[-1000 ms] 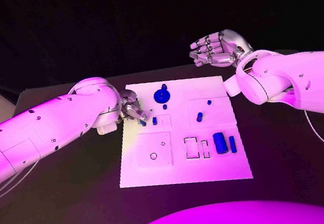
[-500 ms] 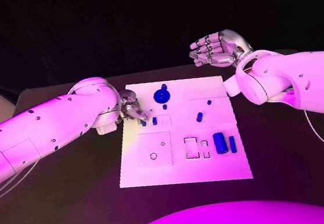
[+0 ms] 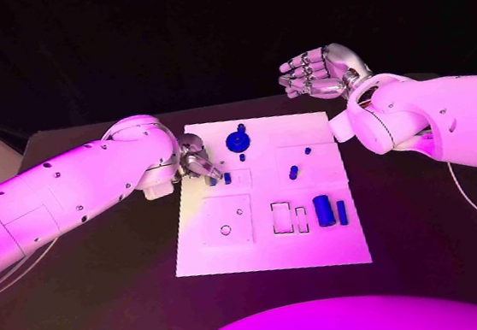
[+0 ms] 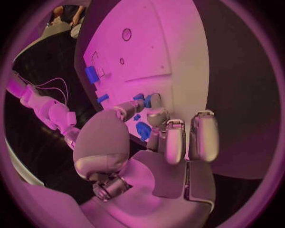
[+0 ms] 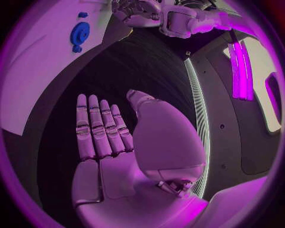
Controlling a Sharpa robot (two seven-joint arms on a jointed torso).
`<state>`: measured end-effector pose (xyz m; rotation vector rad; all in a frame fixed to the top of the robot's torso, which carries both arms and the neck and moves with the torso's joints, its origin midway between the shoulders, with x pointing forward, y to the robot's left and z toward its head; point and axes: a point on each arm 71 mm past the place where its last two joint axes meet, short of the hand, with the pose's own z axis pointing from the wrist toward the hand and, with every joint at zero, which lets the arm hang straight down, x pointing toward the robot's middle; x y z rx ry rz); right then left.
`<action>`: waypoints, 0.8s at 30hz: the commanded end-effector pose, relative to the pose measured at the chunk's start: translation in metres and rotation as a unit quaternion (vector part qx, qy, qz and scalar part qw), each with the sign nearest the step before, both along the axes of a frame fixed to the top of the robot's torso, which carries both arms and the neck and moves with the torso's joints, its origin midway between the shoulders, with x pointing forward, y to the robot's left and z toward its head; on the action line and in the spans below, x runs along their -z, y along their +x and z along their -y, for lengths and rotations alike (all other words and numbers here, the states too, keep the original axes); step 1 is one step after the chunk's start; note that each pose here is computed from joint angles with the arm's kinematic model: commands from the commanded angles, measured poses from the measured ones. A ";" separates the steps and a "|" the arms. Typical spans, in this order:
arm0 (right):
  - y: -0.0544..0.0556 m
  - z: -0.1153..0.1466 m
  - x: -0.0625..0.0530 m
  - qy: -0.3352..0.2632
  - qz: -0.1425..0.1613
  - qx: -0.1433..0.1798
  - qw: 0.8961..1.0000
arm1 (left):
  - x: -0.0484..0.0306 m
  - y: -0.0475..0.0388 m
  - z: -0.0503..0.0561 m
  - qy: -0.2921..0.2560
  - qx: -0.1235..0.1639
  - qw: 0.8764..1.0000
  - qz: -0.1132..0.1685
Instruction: Assemble the parts on the task board
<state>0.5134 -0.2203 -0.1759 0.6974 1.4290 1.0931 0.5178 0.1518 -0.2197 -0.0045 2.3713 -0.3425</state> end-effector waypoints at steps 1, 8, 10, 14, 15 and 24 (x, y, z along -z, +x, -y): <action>-0.001 -0.002 0.000 0.001 0.001 -0.009 1.000 | 0.0075 -0.0035 -0.001 0.012 0.006 1.000 -0.019; -0.001 -0.001 0.000 0.001 0.001 -0.009 1.000 | 0.0072 -0.0025 -0.004 0.014 0.000 1.000 -0.014; -0.001 -0.001 0.000 0.001 0.001 -0.009 1.000 | 0.0070 -0.0022 -0.004 0.014 -0.002 1.000 -0.011; -0.001 -0.001 0.000 0.001 0.001 -0.009 1.000 | 0.0068 -0.0020 -0.005 0.015 -0.003 1.000 -0.009; -0.001 -0.001 0.000 0.001 0.001 -0.009 1.000 | 0.0067 -0.0021 -0.005 0.015 -0.003 1.000 -0.008; -0.001 -0.001 0.000 0.001 0.001 -0.009 1.000 | 0.0065 -0.0025 -0.007 0.017 -0.004 1.000 -0.007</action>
